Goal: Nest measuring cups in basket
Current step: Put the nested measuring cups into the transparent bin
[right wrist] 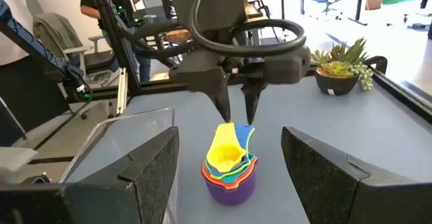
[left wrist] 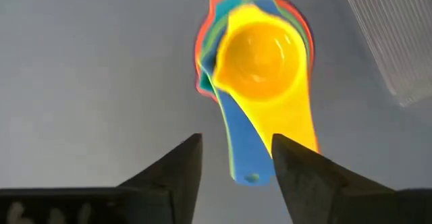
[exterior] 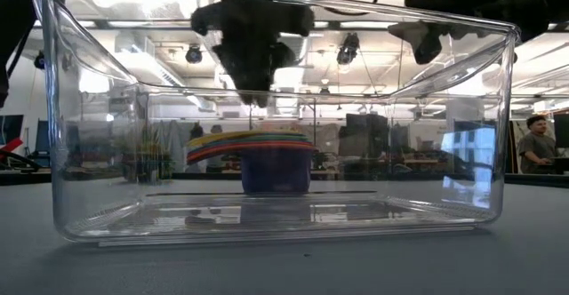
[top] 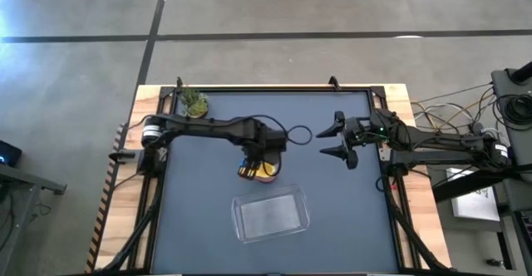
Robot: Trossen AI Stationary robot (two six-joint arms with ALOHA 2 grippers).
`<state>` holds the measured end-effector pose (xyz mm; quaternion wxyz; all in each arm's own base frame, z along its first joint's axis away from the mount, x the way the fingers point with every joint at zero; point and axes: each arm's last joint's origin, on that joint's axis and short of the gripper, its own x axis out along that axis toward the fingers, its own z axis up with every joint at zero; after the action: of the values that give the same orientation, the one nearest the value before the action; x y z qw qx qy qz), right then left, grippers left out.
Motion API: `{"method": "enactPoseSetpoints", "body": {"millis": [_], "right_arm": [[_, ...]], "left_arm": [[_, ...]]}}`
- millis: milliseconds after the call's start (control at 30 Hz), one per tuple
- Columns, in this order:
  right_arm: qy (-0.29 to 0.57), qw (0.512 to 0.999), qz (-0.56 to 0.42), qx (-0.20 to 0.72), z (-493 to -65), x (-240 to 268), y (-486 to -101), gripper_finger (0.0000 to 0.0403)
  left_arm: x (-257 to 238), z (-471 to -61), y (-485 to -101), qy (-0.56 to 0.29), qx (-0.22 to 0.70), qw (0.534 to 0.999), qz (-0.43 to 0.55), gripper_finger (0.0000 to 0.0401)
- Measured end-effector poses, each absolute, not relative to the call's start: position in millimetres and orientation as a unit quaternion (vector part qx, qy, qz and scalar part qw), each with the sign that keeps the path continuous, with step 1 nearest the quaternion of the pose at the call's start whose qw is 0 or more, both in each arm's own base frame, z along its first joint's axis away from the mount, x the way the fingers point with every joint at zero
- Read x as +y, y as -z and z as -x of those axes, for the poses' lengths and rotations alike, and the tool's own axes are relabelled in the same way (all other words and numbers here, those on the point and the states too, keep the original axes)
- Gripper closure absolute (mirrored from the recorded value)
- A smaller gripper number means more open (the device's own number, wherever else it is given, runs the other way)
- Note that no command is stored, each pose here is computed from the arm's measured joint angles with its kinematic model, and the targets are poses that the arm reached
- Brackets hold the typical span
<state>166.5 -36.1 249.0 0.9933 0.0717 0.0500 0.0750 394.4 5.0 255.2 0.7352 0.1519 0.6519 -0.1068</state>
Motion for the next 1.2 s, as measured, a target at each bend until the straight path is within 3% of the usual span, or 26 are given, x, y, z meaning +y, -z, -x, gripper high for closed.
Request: {"method": "enactPoseSetpoints", "body": {"millis": [233,367,633,900,1200], "right_arm": [[-0.075,0.992,-0.080,0.056,-166.7,-36.1,-247.1,0.0154],[-0.074,0.992,-0.081,0.060,-166.7,-36.1,-246.3,0.0154],[-0.074,0.992,-0.079,0.061,-166.6,-36.1,-246.0,0.0154],[-0.074,0.992,-0.078,0.061,-166.6,-36.1,-246.0,0.0154],[-0.061,0.993,-0.078,0.063,-167.8,-37.2,-245.0,0.0154]], "left_arm": [[8.1,-379.4,-249.5,0.101,0.668,0.733,-0.083,0.0193],[10.6,-369.5,-254.7,0.089,0.647,0.754,-0.076,0.0172],[10.2,-342.1,-256.9,0.068,0.525,0.844,-0.088,0.0168],[8.5,-317.2,-225.5,0.056,0.514,0.855,-0.042,0.0158],[7.9,-320.9,-216.3,0.054,0.527,0.848,-0.032,0.0066]]}}
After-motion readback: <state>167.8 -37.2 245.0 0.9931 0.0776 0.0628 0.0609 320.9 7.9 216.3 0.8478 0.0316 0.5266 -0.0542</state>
